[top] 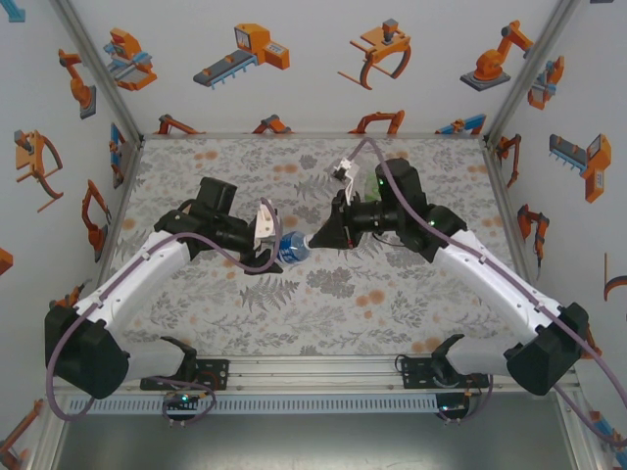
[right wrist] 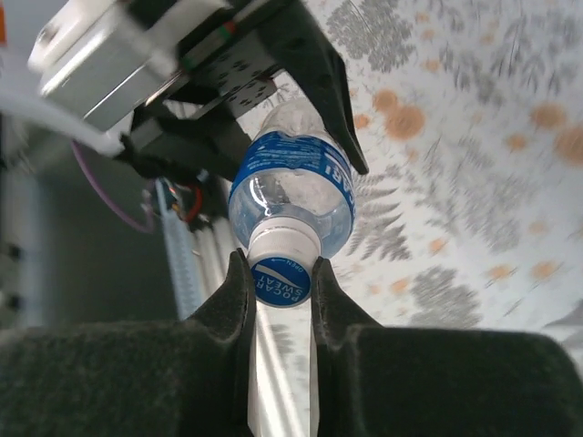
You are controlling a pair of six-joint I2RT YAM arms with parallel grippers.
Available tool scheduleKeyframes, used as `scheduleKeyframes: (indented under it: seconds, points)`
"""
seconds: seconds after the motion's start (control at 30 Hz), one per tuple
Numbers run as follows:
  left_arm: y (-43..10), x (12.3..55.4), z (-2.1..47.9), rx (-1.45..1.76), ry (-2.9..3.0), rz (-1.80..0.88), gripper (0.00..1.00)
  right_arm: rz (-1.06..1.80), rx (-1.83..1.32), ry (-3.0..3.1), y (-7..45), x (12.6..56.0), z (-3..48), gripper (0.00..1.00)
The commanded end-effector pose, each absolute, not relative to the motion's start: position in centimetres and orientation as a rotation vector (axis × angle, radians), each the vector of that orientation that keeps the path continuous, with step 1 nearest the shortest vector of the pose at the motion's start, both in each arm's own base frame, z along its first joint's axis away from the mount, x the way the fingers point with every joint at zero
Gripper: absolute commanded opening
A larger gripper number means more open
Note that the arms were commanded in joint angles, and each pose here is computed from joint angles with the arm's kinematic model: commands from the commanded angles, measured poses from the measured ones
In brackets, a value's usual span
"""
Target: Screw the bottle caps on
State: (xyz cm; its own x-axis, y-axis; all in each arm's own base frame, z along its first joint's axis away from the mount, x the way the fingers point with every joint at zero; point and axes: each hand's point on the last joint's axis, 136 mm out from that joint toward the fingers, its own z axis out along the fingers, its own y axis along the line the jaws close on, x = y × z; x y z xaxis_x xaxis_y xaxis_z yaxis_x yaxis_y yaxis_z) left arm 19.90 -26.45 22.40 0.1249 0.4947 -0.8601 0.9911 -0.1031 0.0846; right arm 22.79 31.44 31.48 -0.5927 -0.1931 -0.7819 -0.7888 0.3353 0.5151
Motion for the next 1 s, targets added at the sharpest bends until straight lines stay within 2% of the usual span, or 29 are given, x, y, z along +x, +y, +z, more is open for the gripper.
scheduleKeyframes:
  seconds: [0.0,0.13,0.33,0.37,0.43,0.57,0.73,0.97]
  points:
    - [-27.1,19.5,24.4,1.7,1.365,-0.914,0.0,1.306,-0.068,2.3,29.3,26.4,30.2,0.0]
    - [-27.2,19.7,24.4,1.697,1.367,-0.918,0.0,1.369,0.307,2.476,29.2,26.3,27.6,0.0]
    - [-27.2,19.6,24.3,1.698,1.368,-0.916,0.0,1.396,0.305,2.409,29.5,26.9,28.3,0.01]
    - [-27.2,19.6,24.4,1.697,1.368,-0.917,0.0,1.382,0.269,2.397,29.4,27.0,28.7,0.09]
    - [-27.2,19.6,24.1,1.7,1.374,-0.921,0.0,1.343,0.15,2.344,29.3,27.2,30.0,0.28]
    - [-27.2,19.6,24.3,1.698,1.37,-0.923,0.0,1.26,-0.201,2.18,29.4,27.1,33.4,0.57]
    - [-27.2,19.3,24.6,1.699,1.356,-0.923,0.0,1.136,-0.759,1.884,30.1,24.6,36.7,0.58]
    - [-27.3,18.9,24.6,1.705,1.338,-0.947,0.0,1.046,-1.439,1.357,30.4,17.9,37.2,0.58]
